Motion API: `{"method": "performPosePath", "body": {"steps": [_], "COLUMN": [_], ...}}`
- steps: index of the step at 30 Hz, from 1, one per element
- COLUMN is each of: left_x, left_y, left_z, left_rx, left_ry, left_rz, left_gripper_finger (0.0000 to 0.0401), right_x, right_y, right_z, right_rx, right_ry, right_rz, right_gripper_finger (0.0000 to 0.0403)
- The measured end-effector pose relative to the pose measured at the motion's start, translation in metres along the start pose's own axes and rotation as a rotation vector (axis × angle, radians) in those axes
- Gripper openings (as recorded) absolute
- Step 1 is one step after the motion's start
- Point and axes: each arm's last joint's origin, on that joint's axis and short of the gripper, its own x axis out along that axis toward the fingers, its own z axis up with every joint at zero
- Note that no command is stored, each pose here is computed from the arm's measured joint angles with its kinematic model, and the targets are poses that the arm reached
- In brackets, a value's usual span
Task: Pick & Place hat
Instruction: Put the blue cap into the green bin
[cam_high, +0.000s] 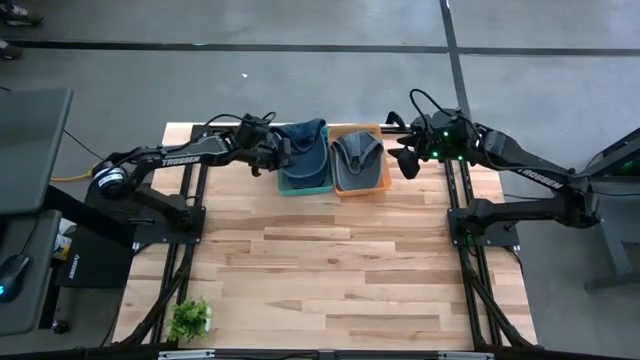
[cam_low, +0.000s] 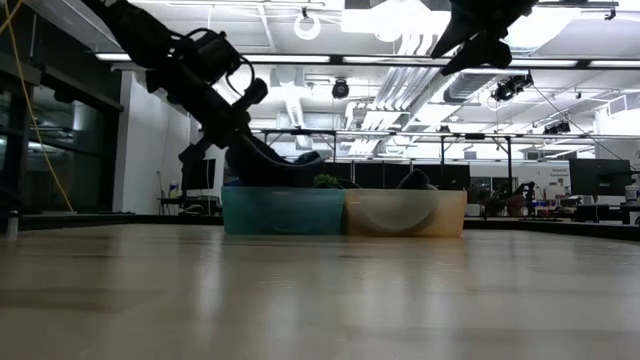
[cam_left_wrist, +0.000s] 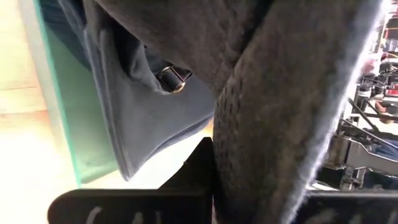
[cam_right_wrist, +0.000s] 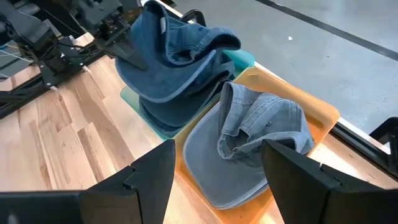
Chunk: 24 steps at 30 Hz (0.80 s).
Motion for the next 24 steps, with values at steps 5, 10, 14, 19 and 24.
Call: {"method": "performPosePath", "body": {"steps": [5,10,14,19,24], "left_x": [0.008,0.012,0.01,0.011,0.019], "left_y": [0.003,0.006,-0.003,-0.017,-0.022], "left_z": [0.001,0.002,0.0,0.002,-0.003], "left_rx": [-0.02,-0.025,0.02,0.067,0.092], "left_ry": [0.0,0.001,-0.03,-0.039,-0.008], "left_rz": [0.015,0.034,0.07,0.108,0.216], "left_gripper_finger": [0.0006,0.0006,0.0006,0.0006,0.0006], "right_x": [0.0,0.0,0.0,0.0,0.0], "right_y": [0.0,0.0,-0.001,-0.001,-0.001], "right_z": [-0.001,-0.001,-0.001,-0.001,-0.001], "right_rx": [0.001,0.001,-0.002,-0.008,-0.009], "right_ry": [0.005,0.008,0.001,-0.002,-0.001], "right_rz": [-0.001,-0.01,-0.032,-0.042,-0.042], "right_gripper_finger": [0.0232,0.0232,0.0232,0.0232,0.0232]}}
